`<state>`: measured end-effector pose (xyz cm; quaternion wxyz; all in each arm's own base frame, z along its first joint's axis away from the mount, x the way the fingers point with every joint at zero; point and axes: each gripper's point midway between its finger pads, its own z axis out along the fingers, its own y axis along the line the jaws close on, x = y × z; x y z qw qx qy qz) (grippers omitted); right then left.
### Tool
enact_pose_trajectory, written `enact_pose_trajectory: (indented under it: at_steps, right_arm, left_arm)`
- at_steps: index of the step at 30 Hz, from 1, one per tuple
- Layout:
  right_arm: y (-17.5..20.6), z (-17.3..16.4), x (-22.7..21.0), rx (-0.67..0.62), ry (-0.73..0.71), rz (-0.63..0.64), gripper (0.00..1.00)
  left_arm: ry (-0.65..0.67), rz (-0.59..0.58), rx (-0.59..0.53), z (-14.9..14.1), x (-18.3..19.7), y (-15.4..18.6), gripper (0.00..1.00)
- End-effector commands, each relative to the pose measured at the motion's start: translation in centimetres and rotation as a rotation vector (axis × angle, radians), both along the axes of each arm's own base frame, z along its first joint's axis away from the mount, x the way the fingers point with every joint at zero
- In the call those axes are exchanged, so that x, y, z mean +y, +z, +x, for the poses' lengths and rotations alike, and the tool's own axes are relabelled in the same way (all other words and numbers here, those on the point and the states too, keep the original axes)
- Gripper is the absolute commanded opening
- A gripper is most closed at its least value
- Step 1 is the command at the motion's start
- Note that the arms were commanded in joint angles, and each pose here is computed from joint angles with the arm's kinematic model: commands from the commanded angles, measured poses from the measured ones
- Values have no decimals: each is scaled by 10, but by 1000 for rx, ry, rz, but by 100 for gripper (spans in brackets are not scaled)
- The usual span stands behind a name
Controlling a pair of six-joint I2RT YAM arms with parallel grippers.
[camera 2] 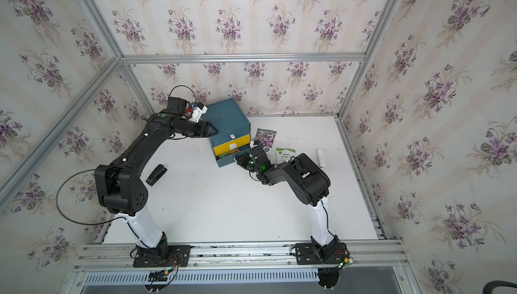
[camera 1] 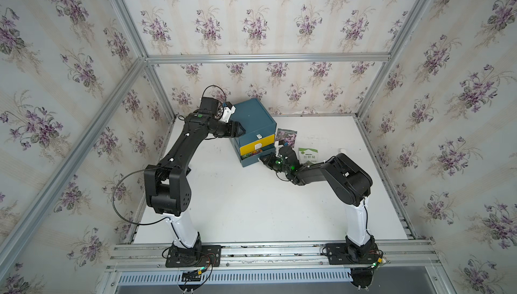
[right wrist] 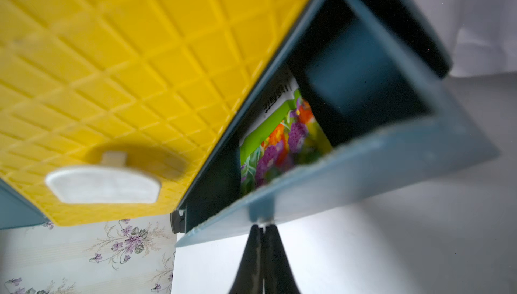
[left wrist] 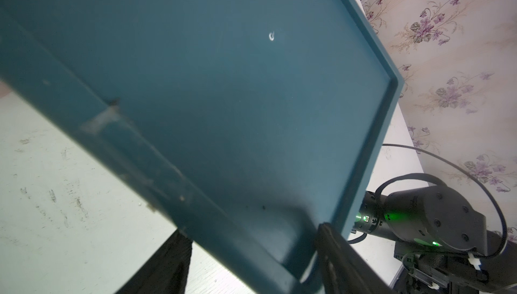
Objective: Take the seed bags out of the drawer
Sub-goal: Open the drawer in the storage box.
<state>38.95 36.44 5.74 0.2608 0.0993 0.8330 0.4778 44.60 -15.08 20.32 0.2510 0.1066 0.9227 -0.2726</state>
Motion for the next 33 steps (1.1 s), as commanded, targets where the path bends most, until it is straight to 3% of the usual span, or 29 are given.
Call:
enact_pose_trajectory:
  at_steps: [1,22,33]
  right_arm:
    - [2,-25,12,21,117,10,0]
    - [-11,-99,-28,114,213,-132,0]
    - [-6,-119,-33,127,271,-191,0]
  left_arm:
    - [20,203,248,-49,27,-52,73]
    - [25,225,257,-51,26,-57,74]
    - [21,229,268,-50,25,-59,74]
